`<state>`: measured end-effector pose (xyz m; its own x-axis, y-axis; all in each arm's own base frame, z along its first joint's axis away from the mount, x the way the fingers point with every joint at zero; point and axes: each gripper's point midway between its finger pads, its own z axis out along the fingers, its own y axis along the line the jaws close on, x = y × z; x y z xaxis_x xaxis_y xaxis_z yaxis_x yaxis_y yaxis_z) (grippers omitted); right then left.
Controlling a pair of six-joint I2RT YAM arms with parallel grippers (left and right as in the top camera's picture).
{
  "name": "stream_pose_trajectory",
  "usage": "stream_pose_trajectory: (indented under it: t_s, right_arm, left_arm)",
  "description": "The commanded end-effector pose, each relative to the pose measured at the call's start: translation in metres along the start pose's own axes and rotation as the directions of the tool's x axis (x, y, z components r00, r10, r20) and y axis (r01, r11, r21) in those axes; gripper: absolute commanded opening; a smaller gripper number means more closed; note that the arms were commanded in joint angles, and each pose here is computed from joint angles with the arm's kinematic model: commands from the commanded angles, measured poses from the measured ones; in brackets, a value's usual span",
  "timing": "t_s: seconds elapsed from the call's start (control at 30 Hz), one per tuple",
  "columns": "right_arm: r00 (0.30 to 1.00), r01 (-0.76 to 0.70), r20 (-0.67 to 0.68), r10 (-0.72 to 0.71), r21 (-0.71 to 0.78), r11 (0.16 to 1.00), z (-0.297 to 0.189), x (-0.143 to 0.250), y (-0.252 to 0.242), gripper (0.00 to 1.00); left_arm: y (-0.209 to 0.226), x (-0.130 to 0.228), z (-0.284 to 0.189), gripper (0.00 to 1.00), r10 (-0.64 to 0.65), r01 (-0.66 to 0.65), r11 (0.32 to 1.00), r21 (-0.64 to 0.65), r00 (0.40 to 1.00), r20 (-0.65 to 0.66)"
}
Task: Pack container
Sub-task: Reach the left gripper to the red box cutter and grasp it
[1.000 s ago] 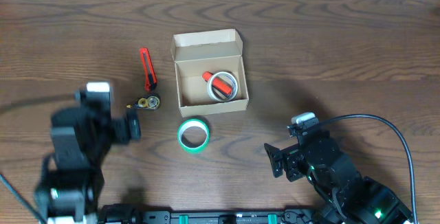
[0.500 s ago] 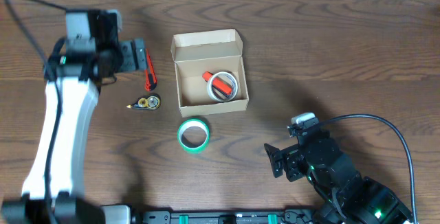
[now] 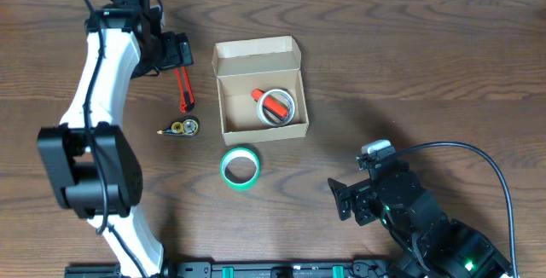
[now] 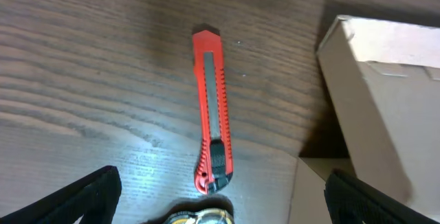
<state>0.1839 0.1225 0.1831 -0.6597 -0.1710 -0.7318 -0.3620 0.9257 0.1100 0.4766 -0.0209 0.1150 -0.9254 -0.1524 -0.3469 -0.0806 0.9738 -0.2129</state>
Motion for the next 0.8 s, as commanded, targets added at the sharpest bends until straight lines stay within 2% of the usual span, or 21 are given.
stream_pose_trajectory:
  t_s: [0.0, 0.3, 0.53, 0.77]
  right_arm:
    - [1.0, -0.008, 0.004, 0.008, 0.003, 1.0, -0.001, 0.0, 0.0, 0.99]
    - [1.0, -0.008, 0.004, 0.008, 0.003, 1.0, -0.001, 0.0, 0.0, 0.99]
    - [1.0, -0.008, 0.004, 0.008, 0.003, 1.0, -0.001, 0.0, 0.0, 0.99]
    - [1.0, -0.008, 0.004, 0.008, 0.003, 1.0, -0.001, 0.0, 0.0, 0.99]
  left_arm:
    - [0.008, 0.001, 0.016, 0.96, -0.03, 0.029, 0.999, -0.013, 0.999, -0.035]
    - [0.027, 0.031, 0.059, 0.96, -0.116, 0.101, 0.991, -0.093, 0.979, -0.169]
    - [0.028, 0.035, 0.073, 0.96, -0.156, 0.138, 0.985, -0.104, 0.969, -0.192]
    - [0.016, 0.035, 0.089, 0.96, -0.141, 0.122, 0.987, -0.1, 0.967, -0.21]
